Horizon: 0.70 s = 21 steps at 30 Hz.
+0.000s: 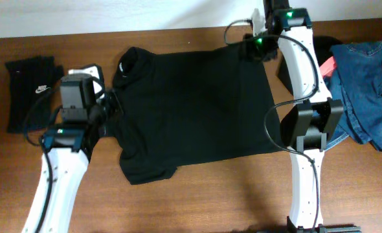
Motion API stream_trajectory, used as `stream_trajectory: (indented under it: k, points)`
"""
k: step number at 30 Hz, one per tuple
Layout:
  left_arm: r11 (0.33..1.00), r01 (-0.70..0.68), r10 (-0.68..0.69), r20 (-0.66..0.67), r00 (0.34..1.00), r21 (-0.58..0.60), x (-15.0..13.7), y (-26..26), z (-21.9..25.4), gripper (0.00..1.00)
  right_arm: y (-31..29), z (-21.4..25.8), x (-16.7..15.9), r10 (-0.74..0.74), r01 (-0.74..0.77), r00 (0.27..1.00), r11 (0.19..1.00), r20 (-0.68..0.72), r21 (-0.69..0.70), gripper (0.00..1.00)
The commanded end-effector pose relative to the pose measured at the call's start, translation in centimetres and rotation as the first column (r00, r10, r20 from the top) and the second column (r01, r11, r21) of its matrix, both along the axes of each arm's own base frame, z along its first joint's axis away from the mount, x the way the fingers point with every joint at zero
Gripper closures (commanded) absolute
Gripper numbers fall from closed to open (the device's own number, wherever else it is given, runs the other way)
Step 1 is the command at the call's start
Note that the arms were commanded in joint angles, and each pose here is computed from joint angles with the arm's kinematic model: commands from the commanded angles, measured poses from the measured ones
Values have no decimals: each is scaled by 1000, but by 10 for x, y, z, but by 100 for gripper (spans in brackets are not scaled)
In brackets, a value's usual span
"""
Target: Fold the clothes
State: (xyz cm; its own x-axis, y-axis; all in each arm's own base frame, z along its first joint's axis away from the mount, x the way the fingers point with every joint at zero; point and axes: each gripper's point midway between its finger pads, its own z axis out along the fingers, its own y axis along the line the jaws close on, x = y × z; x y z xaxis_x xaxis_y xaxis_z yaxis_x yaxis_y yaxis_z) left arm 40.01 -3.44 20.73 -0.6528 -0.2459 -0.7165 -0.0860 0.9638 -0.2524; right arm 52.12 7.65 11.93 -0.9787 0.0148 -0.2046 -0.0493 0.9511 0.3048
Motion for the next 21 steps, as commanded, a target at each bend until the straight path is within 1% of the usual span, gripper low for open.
stream_trajectory:
  k: [1, 2, 3, 7, 9, 13, 17, 21]
  points:
    - [998, 55, -55, -1, 998, 25, 24, -7, -23, 94, -4, 11, -20, -1, 1, 998, 1000, -58, -9, 88]
    - [998, 66, -67, 5, 998, 22, 32, -9, -29, 97, -6, 9, -29, -3, 2, 995, 1000, -96, -17, 93]
    - [997, 68, -68, 7, 998, 23, 39, -9, -35, 100, -8, 7, -37, -6, 2, 992, 999, -129, -32, 96]
    - [996, 91, -90, -44, 995, 25, 64, -14, -66, 100, -14, 8, -59, -13, -2, 977, 998, -215, -67, 96]
    - [989, 145, -144, -81, 986, 18, 75, -22, -76, 100, -14, 14, -62, -12, -2, 978, 998, -209, -66, 96]
    - [984, 179, -174, -163, 971, 14, 99, -29, -87, 100, -8, 36, -65, 2, -12, 987, 998, -160, -64, 96]
    - [973, 229, -218, -190, 957, 41, 123, -38, -84, 100, 0, 60, -75, 16, -25, 993, 997, -120, -72, 96]
    - [965, 256, -240, -202, 949, 56, 142, -48, -90, 100, -17, 63, -101, -48, 17, 985, 983, -165, -184, 96]
